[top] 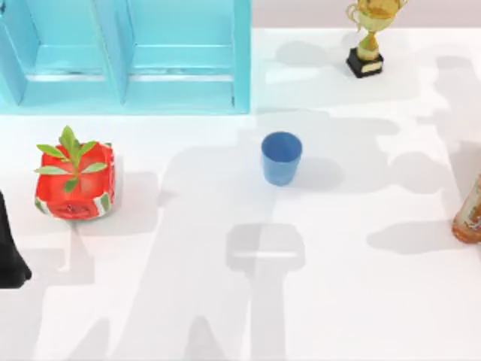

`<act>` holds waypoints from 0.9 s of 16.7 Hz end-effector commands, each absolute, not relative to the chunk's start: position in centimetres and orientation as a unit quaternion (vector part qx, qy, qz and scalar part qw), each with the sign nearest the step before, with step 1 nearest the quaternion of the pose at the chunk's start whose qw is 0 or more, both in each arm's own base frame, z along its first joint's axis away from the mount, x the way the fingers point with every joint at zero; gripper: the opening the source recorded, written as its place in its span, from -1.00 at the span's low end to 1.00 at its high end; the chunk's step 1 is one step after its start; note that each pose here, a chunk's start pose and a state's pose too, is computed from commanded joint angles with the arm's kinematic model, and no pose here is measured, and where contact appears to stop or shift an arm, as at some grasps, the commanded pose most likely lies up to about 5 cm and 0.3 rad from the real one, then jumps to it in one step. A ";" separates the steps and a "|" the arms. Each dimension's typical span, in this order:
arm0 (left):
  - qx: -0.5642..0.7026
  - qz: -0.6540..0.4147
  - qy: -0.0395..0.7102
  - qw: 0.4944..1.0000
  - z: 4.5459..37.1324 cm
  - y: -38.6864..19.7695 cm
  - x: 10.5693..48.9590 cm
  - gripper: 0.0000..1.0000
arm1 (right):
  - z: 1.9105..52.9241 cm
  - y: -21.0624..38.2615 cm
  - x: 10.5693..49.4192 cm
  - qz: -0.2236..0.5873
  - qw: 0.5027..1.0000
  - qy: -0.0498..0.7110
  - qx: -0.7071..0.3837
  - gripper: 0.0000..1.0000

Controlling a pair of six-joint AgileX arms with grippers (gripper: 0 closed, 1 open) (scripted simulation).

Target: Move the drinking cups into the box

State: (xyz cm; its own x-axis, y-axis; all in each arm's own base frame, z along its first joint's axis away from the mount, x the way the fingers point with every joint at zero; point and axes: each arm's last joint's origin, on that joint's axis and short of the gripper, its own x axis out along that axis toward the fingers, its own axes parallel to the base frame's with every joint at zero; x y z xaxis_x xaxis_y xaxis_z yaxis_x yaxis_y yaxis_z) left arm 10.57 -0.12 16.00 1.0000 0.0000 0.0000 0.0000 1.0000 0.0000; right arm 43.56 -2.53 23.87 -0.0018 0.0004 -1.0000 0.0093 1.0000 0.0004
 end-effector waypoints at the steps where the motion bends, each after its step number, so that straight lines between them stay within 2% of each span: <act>1: 0.000 0.000 0.000 1.000 16.0 -0.1 10.6 1.00 | 23.9 -2.5 43.6 -0.003 0.706 0.708 0.003 -1.00; 5: 0.000 0.000 0.000 1.000 16.0 -0.1 10.6 1.00 | 24.1 -2.8 43.3 -0.002 0.707 0.707 0.001 -1.00; 8: 0.000 0.000 0.000 1.000 16.0 -0.1 10.6 1.00 | 25.5 -5.8 40.9 -0.003 0.709 0.705 -0.002 -1.00; 11: 0.000 0.000 0.000 1.000 16.0 -0.1 10.6 1.00 | 27.0 -9.8 36.0 -0.004 0.706 0.708 0.000 -1.00; 15: 0.000 0.000 0.000 1.000 16.0 -0.1 10.6 1.00 | 28.0 -13.4 27.6 -0.001 0.703 0.711 0.004 -1.00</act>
State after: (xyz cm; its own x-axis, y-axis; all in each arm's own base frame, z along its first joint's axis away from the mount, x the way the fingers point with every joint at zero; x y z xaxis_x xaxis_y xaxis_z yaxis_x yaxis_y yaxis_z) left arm 10.57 -0.12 16.00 1.0000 0.0000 0.0000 0.0000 1.0000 0.0000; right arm 27.59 -13.39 28.05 -0.0110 0.0046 -0.9999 0.0076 1.0000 0.0046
